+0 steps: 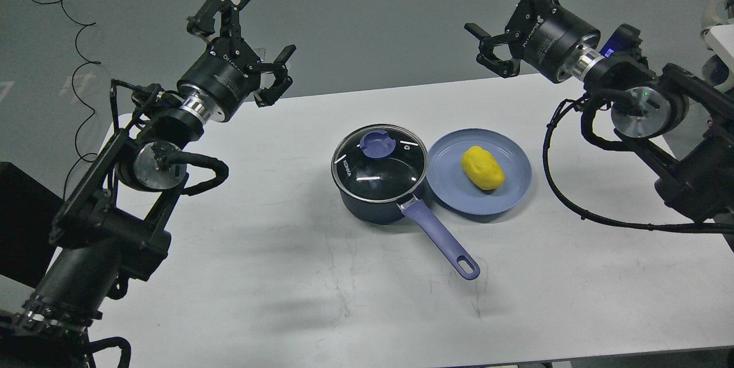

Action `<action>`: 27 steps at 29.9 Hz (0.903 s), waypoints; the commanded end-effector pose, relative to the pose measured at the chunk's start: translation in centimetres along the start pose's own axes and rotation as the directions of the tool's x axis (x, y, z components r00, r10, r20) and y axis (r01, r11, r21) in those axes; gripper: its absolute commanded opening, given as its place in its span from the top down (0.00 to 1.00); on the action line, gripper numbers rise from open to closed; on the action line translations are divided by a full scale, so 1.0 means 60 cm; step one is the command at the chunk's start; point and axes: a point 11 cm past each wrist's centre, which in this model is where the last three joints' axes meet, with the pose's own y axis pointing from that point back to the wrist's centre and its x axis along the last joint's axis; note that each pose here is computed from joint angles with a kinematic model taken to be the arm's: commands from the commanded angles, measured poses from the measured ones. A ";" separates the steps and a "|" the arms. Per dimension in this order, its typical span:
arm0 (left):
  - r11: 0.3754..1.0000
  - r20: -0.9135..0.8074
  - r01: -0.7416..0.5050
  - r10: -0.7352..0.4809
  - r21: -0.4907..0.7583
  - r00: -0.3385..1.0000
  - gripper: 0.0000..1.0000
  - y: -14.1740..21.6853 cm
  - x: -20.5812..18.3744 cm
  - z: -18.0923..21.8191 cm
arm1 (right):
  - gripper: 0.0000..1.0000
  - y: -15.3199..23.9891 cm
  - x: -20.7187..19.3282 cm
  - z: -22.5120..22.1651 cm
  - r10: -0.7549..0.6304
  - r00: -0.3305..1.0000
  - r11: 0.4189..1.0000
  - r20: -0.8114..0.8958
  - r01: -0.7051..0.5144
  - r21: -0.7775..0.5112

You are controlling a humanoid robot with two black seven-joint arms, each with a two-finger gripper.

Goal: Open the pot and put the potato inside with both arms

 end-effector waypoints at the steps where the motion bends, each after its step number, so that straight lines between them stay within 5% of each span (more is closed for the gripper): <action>1: 1.000 -0.003 0.008 -0.008 0.002 1.000 0.02 0.003 -0.004 -0.005 | 0.00 -0.001 0.001 0.007 0.007 1.000 1.000 -0.016 -0.007 -0.011; 27: 1.000 0.046 0.008 -0.009 0.020 0.999 0.02 0.011 -0.006 -0.018 | 0.00 -0.005 -0.004 0.007 0.001 0.998 1.000 -0.067 -0.002 -0.014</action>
